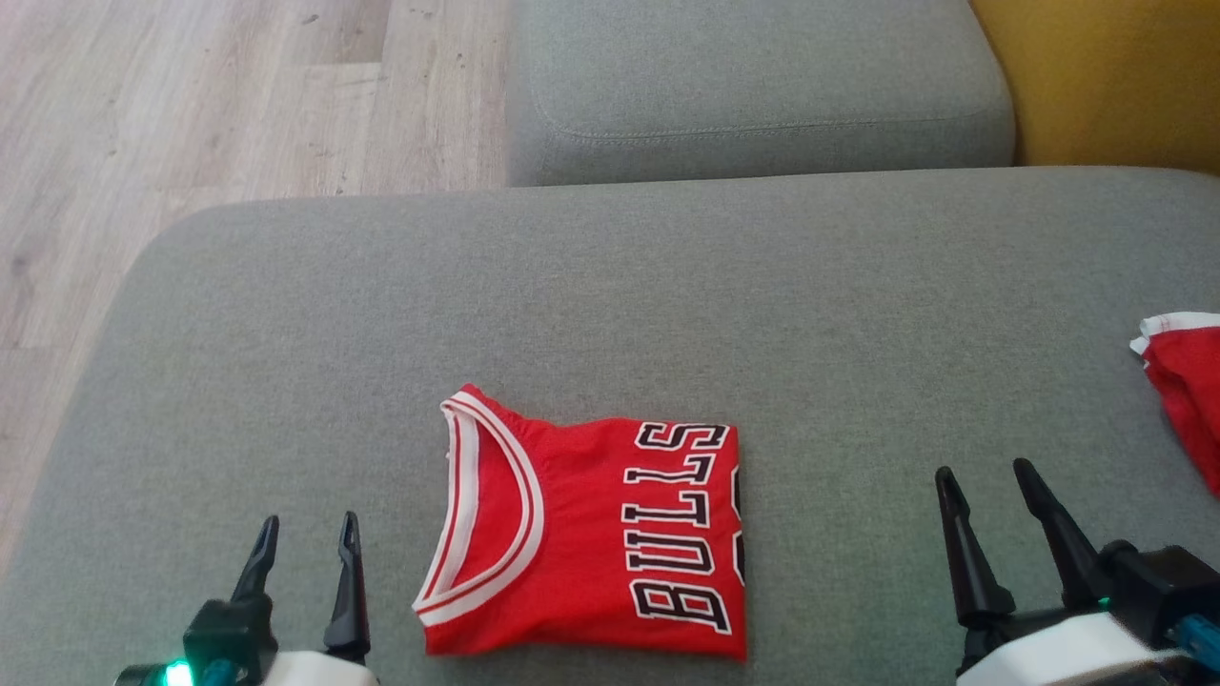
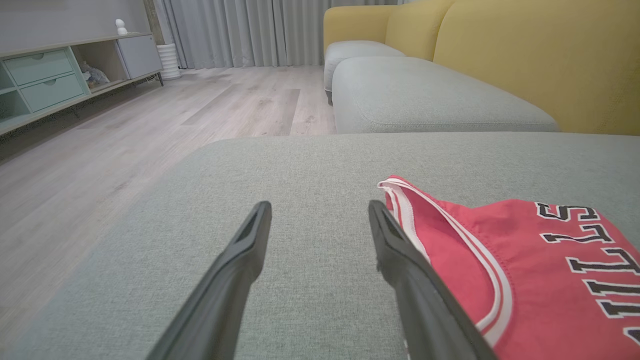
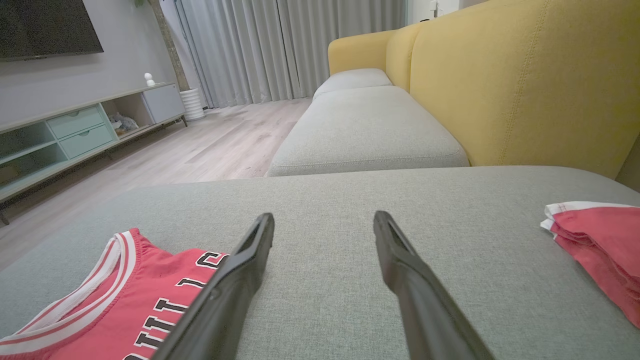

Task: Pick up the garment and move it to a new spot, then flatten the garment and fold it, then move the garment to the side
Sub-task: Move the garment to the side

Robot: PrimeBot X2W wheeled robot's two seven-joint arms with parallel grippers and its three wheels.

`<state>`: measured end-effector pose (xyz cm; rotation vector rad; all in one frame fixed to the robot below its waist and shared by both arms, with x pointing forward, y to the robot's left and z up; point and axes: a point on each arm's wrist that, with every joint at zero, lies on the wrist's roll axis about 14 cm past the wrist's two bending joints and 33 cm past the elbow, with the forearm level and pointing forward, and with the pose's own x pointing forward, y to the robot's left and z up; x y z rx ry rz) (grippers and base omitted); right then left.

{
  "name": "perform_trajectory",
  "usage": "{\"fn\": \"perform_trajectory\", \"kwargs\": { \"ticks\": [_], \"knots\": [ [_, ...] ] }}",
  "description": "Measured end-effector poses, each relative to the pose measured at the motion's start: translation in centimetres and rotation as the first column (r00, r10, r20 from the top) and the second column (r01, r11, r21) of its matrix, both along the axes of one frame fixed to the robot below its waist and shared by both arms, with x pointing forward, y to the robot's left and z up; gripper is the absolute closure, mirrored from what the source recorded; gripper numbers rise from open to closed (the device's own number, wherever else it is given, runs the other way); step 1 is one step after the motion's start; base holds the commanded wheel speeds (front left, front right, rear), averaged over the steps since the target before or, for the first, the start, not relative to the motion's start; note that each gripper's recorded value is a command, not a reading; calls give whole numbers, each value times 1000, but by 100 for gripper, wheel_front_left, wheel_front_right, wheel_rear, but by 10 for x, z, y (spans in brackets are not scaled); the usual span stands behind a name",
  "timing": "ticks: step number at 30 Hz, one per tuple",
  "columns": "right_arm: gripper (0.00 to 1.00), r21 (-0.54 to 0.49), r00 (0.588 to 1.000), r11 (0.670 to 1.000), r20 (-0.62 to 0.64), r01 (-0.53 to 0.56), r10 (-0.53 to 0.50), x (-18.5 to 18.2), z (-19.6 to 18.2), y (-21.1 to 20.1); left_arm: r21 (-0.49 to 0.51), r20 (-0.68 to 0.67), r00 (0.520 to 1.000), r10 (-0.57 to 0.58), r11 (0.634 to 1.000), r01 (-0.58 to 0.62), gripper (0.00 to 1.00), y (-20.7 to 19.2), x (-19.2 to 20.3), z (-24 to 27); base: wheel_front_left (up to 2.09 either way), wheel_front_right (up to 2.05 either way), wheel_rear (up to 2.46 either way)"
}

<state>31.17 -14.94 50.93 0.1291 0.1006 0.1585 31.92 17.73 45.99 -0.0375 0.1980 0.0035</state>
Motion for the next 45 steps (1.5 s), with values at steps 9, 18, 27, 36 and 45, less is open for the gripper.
{"fn": "perform_trajectory", "kwargs": {
  "ticks": [9,18,27,36,45],
  "knots": [
    [0,-1,1000,1000,-18,0,0,1,-4,0,25,-2,1000,-5,1000,5,0,2,1,1,0,0,0],
    [0,4,989,1000,-148,-21,21,4,-34,4,34,17,1000,-14,999,14,0,1,5,6,0,0,0],
    [0,122,888,969,-389,-216,247,15,-100,75,24,113,994,5,1000,-8,0,3,28,29,0,0,0],
    [0,195,729,912,-551,-362,407,12,-141,129,21,122,990,70,997,-73,0,21,23,24,0,0,0],
    [100,163,733,910,-546,-381,405,18,-138,122,14,132,989,65,998,-68,0,18,22,23,0,0,0]
  ]
}}
